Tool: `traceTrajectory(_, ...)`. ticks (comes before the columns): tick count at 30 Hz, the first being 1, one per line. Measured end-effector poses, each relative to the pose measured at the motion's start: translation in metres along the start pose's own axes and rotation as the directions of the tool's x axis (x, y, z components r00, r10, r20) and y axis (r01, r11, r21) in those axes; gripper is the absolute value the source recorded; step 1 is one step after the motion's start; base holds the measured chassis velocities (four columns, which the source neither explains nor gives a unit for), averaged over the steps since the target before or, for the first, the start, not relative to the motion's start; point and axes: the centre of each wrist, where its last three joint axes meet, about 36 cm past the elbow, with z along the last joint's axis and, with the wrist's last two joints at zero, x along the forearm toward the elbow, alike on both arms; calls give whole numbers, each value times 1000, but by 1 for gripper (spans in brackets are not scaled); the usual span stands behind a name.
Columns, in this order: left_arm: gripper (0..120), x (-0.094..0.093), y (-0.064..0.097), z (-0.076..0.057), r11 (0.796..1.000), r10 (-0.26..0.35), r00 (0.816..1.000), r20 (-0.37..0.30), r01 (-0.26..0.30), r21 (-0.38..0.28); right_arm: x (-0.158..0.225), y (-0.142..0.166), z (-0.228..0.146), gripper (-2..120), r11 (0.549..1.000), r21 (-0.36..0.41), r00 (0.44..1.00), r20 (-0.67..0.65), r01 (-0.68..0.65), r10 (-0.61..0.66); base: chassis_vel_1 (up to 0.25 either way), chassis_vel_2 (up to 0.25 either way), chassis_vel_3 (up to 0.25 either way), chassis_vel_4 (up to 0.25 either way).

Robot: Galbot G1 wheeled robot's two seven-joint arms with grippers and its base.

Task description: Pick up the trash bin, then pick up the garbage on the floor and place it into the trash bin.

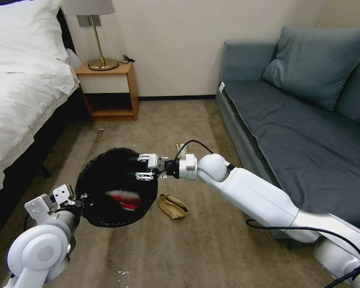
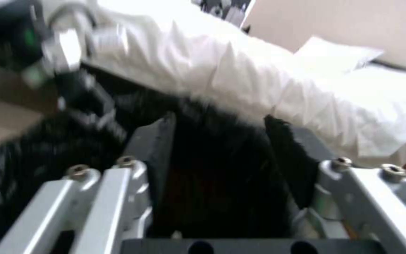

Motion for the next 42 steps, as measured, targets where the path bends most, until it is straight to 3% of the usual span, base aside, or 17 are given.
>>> traceTrajectory(5, 1, -7, 7, -7, 999, -31, 1000, 2, 31, 24, 24, -14, -38, 74, 997, -14, 992, 107, -71, 72, 0, 0, 0, 0)
traceTrajectory(8, 1, -6, 18, -19, 998, -53, 998, 29, 52, 41, 46, -36, -64, 89, 944, -63, 931, 157, -324, 330, 0, 0, 0, 0)
traceTrajectory(9, 1, -6, 18, -19, 998, -53, 998, 29, 52, 41, 46, -36, -64, 89, 944, -63, 931, 157, -324, 330, 0, 0, 0, 0)
traceTrajectory(12, 1, 0, 27, -26, 997, -66, 997, 44, 64, 49, 71, -69, -46, 99, 823, -61, 823, 23, -565, 567, 0, 0, 0, 0)
traceTrajectory(13, 1, 0, 27, -26, 997, -66, 997, 44, 64, 49, 71, -69, -46, 99, 823, -61, 823, 23, -565, 567, 0, 0, 0, 0)
traceTrajectory(15, 1, 7, 29, -28, 997, -59, 997, 57, 57, 50, 84, -93, -3, 100, 756, -48, 755, -128, -653, 644, 0, 0, 0, 0)
traceTrajectory(17, 1, 10, 28, -30, 997, -55, 997, 62, 52, 51, 88, -99, 20, 100, 751, -42, 741, -209, -659, 638, 0, 0, 0, 0)
traceTrajectory(18, 1, 13, 28, -30, 998, -51, 997, 66, 47, 51, 91, -100, 44, 100, 763, -44, 739, -290, -645, 608, 0, 0, 0, 0)
traceTrajectory(21, 1, 15, 28, -31, 998, -49, 996, 70, 45, 51, 93, -97, 62, 100, 775, -46, 733, -364, -630, 574, 0, 0, 0, 0)
traceTrajectory(24, 1, 22, 27, -32, 998, -45, 996, 81, 41, 52, 86, -77, 99, 100, 853, -48, 749, -505, -520, 428, 0, 0, 0, 0)
traceTrajectory(25, 1, 22, 27, -32, 998, -45, 996, 81, 41, 52, 86, -77, 99, 100, 853, -48, 749, -505, -520, 428, 0, 0, 0, 0)
traceTrajectory(27, 1, 26, 27, -34, 998, -45, 995, 94, 40, 53, 80, -49, 121, 100, 899, -46, 751, -570, -435, 333, 0, 0, 0, 0)
traceTrajectory(28, 1, 26, 27, -34, 998, -45, 995, 94, 40, 53, 80, -49, 121, 100, 899, -46, 751, -570, -435, 333, 0, 0, 0, 0)
traceTrajectory(30, 1, 30, 27, -36, 998, -46, 993, 110, 40, 52, 75, -17, 141, 100, 922, -58, 744, -611, -383, 270, 0, 0, 0, 0)
traceTrajectory(31, 1, 30, 27, -36, 998, -46, 993, 110, 40, 52, 75, -17, 141, 100, 922, -58, 744, -611, -383, 270, 0, 0, 0, 0)
traceTrajectory(34, 1, 38, 27, -38, 998, -43, 991, 128, 37, 51, 58, 33, 174, 100, 929, -115, 734, -650, -352, 198, 0, 0, 0, 0)
traceTrajectory(42, 1, 47, 29, -40, 998, -48, 988, 145, 41, 52, 38, 72, 203, 100, 912, -146, 680, -712, -383, 172, 0, 0, 0, 0)
